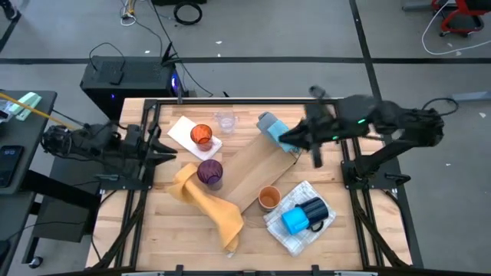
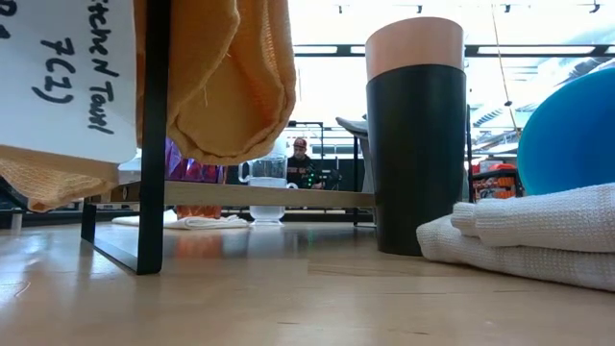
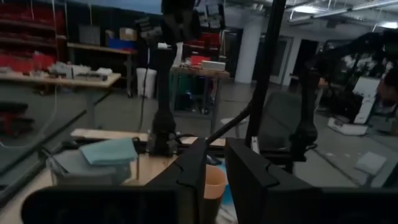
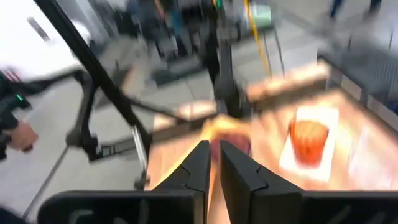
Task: Stack small to large cups/mugs on shelf
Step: Remove the orange cup from the top of the black cup
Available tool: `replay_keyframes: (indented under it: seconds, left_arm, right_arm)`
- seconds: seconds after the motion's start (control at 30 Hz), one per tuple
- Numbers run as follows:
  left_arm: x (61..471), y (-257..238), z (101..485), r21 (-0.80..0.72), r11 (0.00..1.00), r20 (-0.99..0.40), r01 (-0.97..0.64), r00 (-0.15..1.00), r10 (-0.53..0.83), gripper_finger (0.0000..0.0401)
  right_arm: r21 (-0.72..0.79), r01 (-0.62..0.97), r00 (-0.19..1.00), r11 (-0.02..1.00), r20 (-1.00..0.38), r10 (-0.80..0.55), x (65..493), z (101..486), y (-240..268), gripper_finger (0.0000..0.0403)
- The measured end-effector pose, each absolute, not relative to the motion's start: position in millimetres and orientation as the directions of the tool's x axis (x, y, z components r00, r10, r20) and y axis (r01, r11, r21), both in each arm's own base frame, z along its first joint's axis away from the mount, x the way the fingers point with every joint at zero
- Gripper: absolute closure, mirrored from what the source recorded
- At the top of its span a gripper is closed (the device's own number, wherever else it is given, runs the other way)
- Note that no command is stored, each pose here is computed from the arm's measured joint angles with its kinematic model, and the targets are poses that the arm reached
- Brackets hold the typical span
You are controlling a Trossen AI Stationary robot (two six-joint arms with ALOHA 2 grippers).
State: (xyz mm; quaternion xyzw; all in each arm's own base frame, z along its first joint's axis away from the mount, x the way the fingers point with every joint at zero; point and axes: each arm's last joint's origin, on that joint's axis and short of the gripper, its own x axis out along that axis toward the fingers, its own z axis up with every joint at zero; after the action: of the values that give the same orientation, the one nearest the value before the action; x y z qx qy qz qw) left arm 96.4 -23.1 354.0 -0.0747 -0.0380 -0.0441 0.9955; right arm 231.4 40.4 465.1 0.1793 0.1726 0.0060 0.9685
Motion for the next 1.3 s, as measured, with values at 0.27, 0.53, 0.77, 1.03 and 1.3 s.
replay_keyframes:
  seconds: [0.27,0.53,0.77,1.03,1.3]
  left_arm:
    - [94.6,-22.5,358.0,-0.165,0.982,0.093,0.096,0.992,-0.081,0.0338]
    - [92.8,-21.9,360.9,-0.154,0.984,0.091,0.094,0.993,-0.080,0.0344]
    - [93.0,-22.0,358.2,-0.152,0.984,0.065,0.090,0.995,-0.081,0.0337]
    - [93.4,-22.1,355.4,-0.142,0.986,0.035,0.086,0.996,-0.082,0.0339]
    - [93.5,-22.1,353.7,-0.126,0.989,0.018,0.084,0.996,-0.082,0.0335]
  right_arm:
    - [0.379,0.233,0.712,0.895,-0.694,0.109,262.6,407.9,61.4,0.0362]
    - [0.293,0.090,0.560,0.952,-0.805,0.195,303.9,362.1,88.3,0.0348]
    - [0.251,0.036,0.508,0.967,-0.838,0.199,319.3,344.3,87.2,0.0286]
    - [0.174,-0.007,0.414,0.985,-0.896,0.161,333.3,319.8,81.7,0.0222]
    - [0.121,-0.059,0.297,0.991,-0.946,0.133,336.8,300.2,81.5,0.0225]
